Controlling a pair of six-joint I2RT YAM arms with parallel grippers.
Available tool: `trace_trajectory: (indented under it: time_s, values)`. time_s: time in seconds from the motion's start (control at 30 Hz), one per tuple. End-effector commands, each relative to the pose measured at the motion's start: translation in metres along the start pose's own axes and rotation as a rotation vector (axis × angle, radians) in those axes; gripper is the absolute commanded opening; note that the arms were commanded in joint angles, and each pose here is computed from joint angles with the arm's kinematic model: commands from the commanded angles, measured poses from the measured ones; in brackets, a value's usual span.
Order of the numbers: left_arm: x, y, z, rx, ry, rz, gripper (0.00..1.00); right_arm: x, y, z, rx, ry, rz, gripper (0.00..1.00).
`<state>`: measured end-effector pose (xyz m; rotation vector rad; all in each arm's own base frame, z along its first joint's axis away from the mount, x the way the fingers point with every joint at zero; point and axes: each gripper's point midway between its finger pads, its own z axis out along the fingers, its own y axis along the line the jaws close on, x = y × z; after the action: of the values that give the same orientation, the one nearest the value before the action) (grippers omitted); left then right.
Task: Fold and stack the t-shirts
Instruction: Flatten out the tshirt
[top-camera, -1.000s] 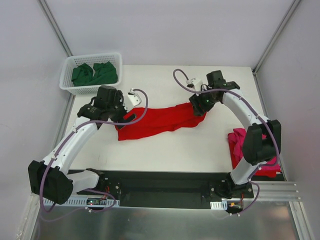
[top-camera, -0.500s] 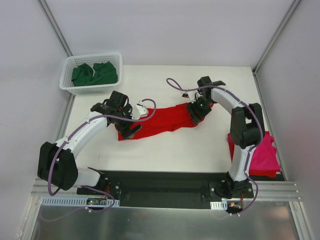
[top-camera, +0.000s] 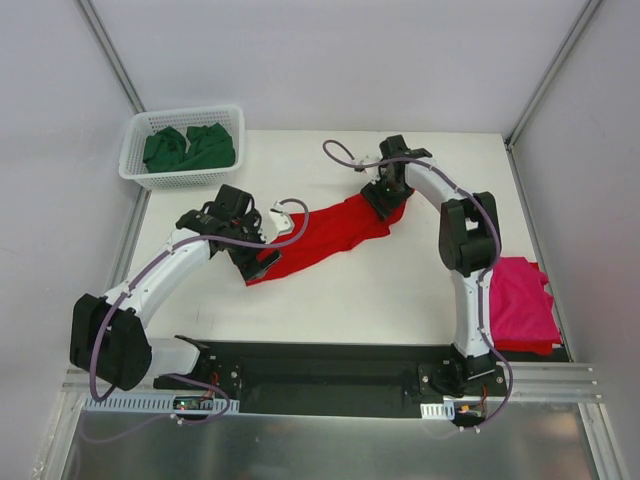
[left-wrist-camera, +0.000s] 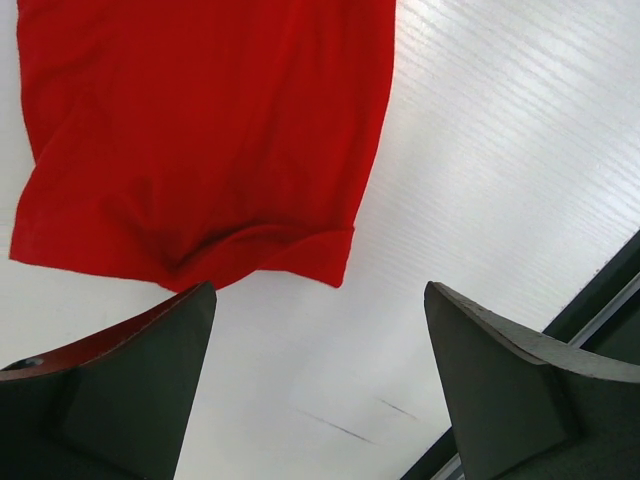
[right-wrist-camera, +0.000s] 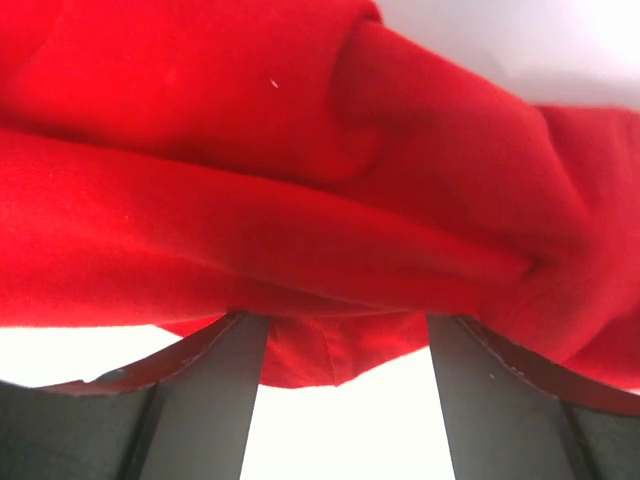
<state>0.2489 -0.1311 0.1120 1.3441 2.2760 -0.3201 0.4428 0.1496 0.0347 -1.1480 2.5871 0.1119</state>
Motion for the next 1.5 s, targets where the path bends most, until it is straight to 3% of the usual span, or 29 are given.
trace_trajectory:
  time_s: [0.0,0.3,0.53,0.93,1.17,1.27,1.47]
  values:
    - [0.006,-0.001,-0.012,-0.046,-0.004,0.006,0.86,-0.047,-0.021,-0.008,0.134,-0.117,-0.009,0.67]
    - [0.007,0.001,-0.017,-0.072,-0.006,0.007,0.86,-0.097,-0.021,-0.042,0.191,-0.302,-0.019,0.68]
    - [0.007,-0.001,-0.013,-0.059,0.002,-0.007,0.86,-0.103,0.0,-0.044,0.103,-0.359,0.007,0.69]
    - [0.015,-0.005,-0.006,-0.036,0.035,-0.007,0.86,-0.134,-0.003,-0.062,0.167,-0.493,-0.014,0.7]
    - [0.02,-0.005,-0.001,-0.03,0.058,-0.013,0.85,-0.15,-0.001,-0.035,0.145,-0.436,-0.047,0.71]
    - [0.022,-0.005,-0.001,-0.034,0.063,-0.013,0.85,-0.146,0.0,-0.055,0.154,-0.425,-0.002,0.71]
    - [0.026,-0.009,0.003,-0.014,0.073,-0.009,0.85,-0.102,0.013,-0.047,0.123,-0.306,-0.02,0.74]
